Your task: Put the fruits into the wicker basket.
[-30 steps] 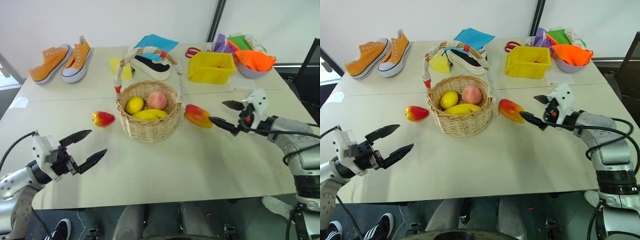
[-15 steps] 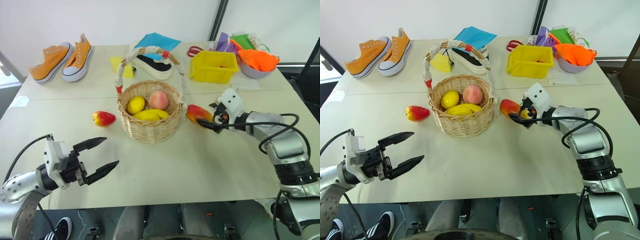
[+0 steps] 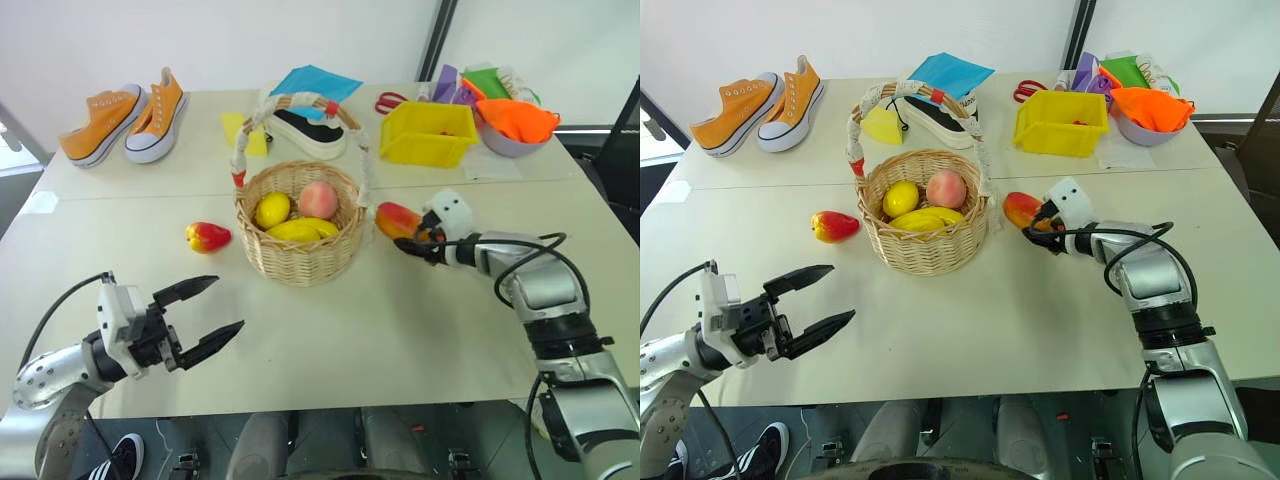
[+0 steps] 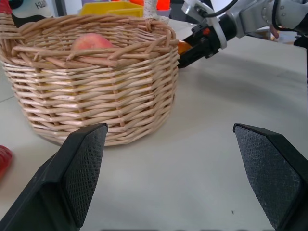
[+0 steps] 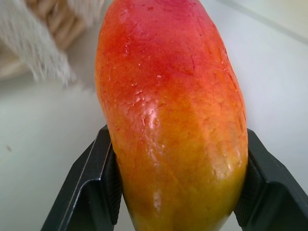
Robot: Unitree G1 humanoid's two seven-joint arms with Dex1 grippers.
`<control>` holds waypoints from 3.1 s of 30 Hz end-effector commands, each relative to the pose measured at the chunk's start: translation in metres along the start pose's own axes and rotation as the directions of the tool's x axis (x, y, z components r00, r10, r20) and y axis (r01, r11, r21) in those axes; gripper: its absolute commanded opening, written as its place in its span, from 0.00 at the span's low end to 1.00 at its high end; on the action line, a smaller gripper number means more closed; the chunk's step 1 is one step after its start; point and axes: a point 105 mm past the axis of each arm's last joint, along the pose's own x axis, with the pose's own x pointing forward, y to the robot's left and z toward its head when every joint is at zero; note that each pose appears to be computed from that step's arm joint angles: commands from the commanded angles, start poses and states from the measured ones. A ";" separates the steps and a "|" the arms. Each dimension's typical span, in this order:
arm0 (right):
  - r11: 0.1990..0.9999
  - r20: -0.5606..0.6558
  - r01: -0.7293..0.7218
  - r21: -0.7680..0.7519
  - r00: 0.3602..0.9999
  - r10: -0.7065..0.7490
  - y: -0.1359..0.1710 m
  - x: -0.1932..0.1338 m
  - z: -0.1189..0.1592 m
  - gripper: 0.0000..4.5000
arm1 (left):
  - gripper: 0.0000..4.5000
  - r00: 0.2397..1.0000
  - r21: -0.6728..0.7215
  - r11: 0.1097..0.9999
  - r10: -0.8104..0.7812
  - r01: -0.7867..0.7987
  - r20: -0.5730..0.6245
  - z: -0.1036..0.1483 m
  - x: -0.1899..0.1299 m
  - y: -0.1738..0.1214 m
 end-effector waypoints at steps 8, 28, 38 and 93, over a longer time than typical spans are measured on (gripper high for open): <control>0.946 0.011 -0.306 -0.112 0.951 0.309 0.036 -0.100 0.018 0.52 | 1.00 0.995 0.022 0.996 0.087 -0.088 0.057 0.003 -0.006 0.018; 0.896 0.425 -0.280 -0.344 0.805 0.415 0.141 0.002 0.165 0.52 | 1.00 0.944 0.062 0.950 0.295 -0.307 0.150 0.007 -0.011 0.051; 0.912 0.414 -0.231 -0.340 0.834 0.365 0.131 0.016 0.156 1.00 | 1.00 0.941 0.050 0.949 0.300 -0.311 0.156 0.008 -0.010 0.046; 0.827 0.303 -0.318 -0.463 0.820 0.485 0.103 -0.079 0.085 1.00 | 0.56 0.757 -0.052 0.756 0.647 -0.653 -0.092 -0.038 0.046 0.133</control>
